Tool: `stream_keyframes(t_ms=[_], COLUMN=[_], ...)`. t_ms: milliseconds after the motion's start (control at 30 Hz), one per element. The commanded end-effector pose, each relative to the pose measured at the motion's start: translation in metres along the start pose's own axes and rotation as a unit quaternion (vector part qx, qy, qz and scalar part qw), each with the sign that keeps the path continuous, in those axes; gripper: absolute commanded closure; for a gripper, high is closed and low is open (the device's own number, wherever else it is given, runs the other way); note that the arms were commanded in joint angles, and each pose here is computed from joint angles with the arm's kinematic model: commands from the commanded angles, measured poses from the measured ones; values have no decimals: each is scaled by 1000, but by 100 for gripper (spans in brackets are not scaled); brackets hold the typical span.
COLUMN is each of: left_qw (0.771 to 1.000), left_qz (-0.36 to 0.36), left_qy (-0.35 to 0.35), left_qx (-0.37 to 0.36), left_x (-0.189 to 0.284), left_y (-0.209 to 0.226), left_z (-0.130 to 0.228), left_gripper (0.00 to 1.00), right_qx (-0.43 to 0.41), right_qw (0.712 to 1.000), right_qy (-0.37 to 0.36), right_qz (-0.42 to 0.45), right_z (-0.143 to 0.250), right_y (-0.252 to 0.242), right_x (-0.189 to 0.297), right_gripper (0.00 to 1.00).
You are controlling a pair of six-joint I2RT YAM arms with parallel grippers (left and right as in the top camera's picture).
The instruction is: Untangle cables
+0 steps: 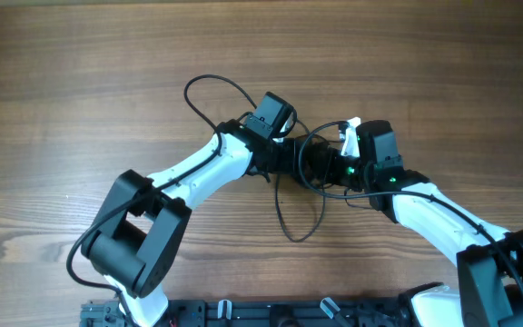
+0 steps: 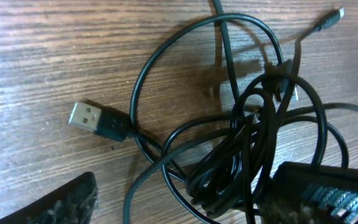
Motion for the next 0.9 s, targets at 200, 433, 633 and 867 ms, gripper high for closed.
stream_keyframes(t_ms=[200,433,633,867], left_qw=[986,947,954,977], left_qz=[-133,-250,-210,-90], left_qy=[88,113,51,-72], left_qx=[47,167,209,181], left_x=[-27,13,67,128], left_y=[66,150,153,98], left_z=[40,54,30,-13], left_gripper=[96,96,96,96], right_qx=[-6,-30,-220,-279], right_qw=[991,960,945,929], right_qy=[-17,-182,-236,-192], right_qz=[-132,-210,50,146], right_z=[-40,-112,-101,-63], right_y=[34,6,-110,-143], right_x=[53,187,178,173], right_gripper=[96,96,96,93])
Point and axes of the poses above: each gripper's point midway between its finger pads, its own x axis back along the fingers, its own y axis along the line the jaws close on, z = x × y, the point moved 1 cm from there along x, back along the fingers, and after that the axes turned 8 degrees about -x, right-handed, at the moved point
